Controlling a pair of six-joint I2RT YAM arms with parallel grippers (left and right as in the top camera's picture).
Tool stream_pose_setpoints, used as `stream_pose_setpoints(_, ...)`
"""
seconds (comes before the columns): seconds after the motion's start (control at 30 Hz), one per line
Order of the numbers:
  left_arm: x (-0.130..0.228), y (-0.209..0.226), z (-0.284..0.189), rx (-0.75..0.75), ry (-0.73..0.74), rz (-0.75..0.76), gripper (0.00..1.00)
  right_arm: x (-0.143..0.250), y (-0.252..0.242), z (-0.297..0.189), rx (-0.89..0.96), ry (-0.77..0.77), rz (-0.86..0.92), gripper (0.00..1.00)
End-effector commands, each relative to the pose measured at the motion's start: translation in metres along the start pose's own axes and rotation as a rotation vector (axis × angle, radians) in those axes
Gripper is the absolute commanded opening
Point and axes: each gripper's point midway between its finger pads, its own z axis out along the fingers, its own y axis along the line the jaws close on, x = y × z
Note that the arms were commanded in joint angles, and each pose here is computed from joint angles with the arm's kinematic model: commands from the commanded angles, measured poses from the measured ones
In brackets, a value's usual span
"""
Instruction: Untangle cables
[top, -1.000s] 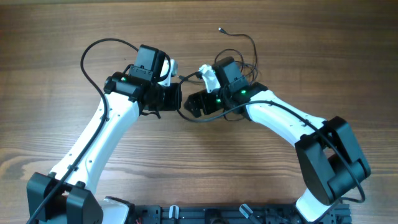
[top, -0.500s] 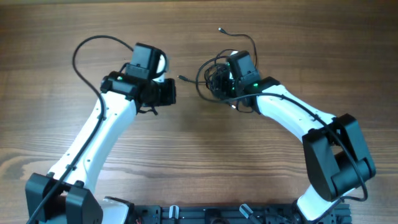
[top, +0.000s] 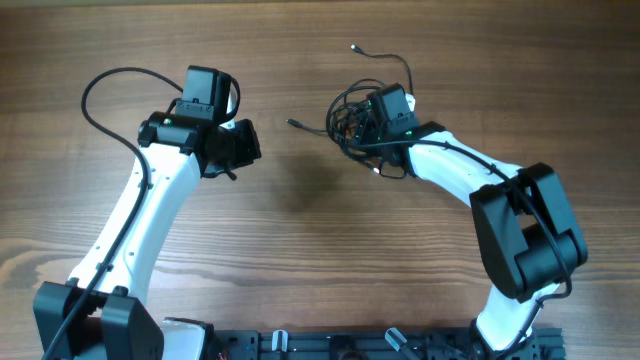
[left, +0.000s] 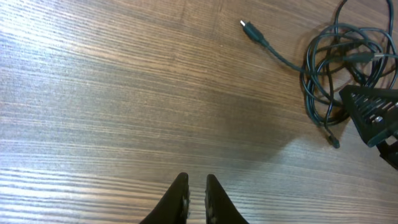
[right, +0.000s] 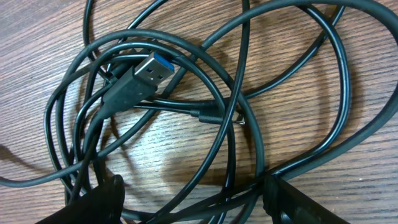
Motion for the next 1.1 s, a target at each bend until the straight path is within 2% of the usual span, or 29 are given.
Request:
stream_pose_setpoints(0.0,-0.002,0.0,-0.007,0.003,-0.02,-0.013,0.12,0.049,-0.009,0.031,-0.011,0.186,-0.005,0.66)
stream_pose_setpoints(0.03,-0.002,0.0,-0.007,0.003,-0.02,-0.013,0.12,0.052,-0.008,0.03,-0.019,0.202,-0.019,0.62)
stream_pose_setpoints(0.1,-0.002,0.0,-0.007,0.003,-0.019,-0.013,0.12,0.06,-0.005,0.028,-0.046,0.24,-0.064,0.47)
stream_pose_setpoints(0.13,-0.002,0.0,-0.007,0.002,-0.019,-0.013,0.12,0.064,-0.001,0.027,-0.074,0.261,-0.094,0.27)
stream_pose_setpoints(0.17,-0.002,0.0,-0.007,0.002,-0.019,-0.013,0.12,0.068,0.003,0.026,-0.107,0.284,-0.121,0.04)
stream_pose_setpoints(0.27,-0.002,0.0,-0.007,0.002,-0.019,-0.012,0.13,0.08,0.022,0.018,-0.239,0.347,-0.21,0.04)
stream_pose_setpoints(0.43,-0.002,0.0,-0.007,0.002,-0.02,-0.009,0.15,0.106,0.059,-0.016,-0.577,0.434,-0.494,0.04)
stream_pose_setpoints(0.53,-0.002,0.0,-0.007,0.002,-0.019,-0.009,0.14,0.118,0.062,-0.035,-0.671,0.469,-0.594,0.04)
stream_pose_setpoints(0.63,-0.002,0.0,-0.007,0.002,-0.019,-0.009,0.14,0.124,0.05,-0.037,-0.618,0.5,-0.614,0.04)
stream_pose_setpoints(0.7,-0.002,0.0,-0.007,0.002,-0.019,-0.009,0.15,0.115,0.027,-0.022,-0.426,0.487,-0.557,0.04)
stream_pose_setpoints(0.73,-0.002,0.0,-0.007,0.002,-0.019,-0.009,0.14,0.105,0.005,-0.011,-0.251,0.459,-0.486,0.05)
stream_pose_setpoints(0.8,-0.001,0.0,-0.007,0.002,-0.017,-0.009,0.15,0.102,-0.001,-0.008,-0.204,0.444,-0.475,0.13)
stream_pose_setpoints(0.93,0.012,-0.004,-0.005,0.031,0.038,0.041,0.17,0.104,0.032,-0.017,-0.411,0.44,-0.52,0.51)
stream_pose_setpoints(1.07,0.03,-0.001,0.0,0.012,0.101,0.056,0.18,0.086,0.058,-0.021,-0.504,0.376,-0.49,0.71)
